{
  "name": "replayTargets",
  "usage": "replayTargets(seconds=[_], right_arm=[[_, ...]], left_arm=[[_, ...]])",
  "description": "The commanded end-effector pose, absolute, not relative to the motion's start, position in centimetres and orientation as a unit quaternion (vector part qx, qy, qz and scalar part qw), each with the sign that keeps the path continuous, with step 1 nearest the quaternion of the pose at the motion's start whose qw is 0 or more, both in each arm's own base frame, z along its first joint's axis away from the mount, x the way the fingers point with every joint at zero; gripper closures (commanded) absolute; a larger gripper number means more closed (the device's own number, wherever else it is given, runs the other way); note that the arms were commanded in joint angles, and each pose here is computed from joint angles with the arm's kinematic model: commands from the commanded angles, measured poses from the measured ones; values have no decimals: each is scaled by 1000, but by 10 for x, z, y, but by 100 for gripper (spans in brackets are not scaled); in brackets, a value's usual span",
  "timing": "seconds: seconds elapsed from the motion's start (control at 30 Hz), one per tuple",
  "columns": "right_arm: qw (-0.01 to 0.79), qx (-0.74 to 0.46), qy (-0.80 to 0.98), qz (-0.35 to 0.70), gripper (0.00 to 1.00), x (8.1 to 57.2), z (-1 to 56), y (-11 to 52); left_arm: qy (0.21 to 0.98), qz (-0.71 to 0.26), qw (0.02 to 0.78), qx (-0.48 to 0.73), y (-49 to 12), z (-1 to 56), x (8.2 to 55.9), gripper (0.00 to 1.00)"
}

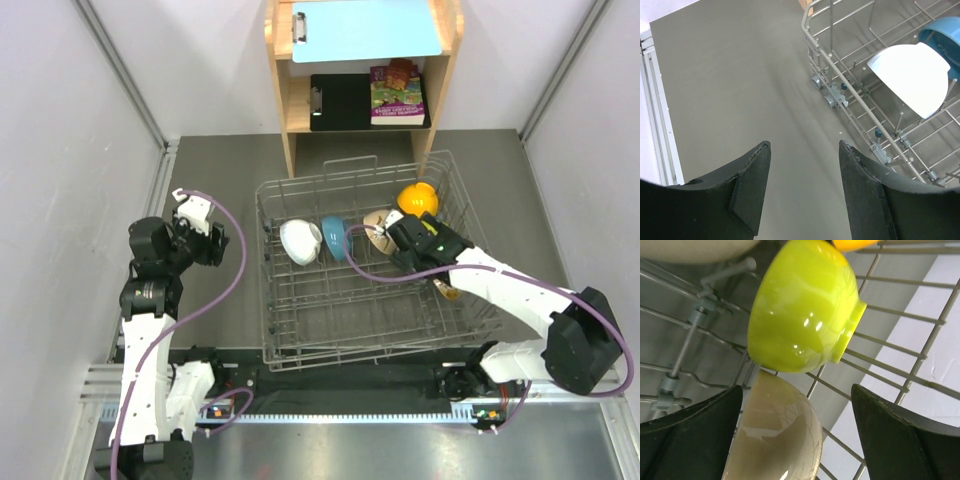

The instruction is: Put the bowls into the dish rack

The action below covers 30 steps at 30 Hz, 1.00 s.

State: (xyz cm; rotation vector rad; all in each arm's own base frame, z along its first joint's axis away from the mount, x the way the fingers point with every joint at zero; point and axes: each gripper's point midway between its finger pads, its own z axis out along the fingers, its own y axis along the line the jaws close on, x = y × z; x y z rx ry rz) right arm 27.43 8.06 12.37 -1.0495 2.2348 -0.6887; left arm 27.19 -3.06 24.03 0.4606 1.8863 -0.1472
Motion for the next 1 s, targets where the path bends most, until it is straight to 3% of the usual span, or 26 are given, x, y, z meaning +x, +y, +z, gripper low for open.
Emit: replayTargets(seconds=[0.0, 0.4, 0.7, 0.87, 0.97], right_arm=[[335, -389, 846, -143, 7, 278, 132, 128], [357, -388, 836, -155, 7, 288, 157, 133], [422, -368, 809, -180, 6, 311, 227, 136], [470, -371, 787, -148, 0, 318, 272, 151], [505, -366, 775, -105, 0, 315, 309, 163]], left_arm=[[784, -65, 584, 202, -34, 262, 272, 38], [785, -68, 583, 199, -34, 259, 273, 38], [784, -66, 584, 198, -33, 256, 274, 37], [782, -63, 587, 200, -33, 261, 276, 16], [781, -66, 587, 202, -33, 264, 277, 10]])
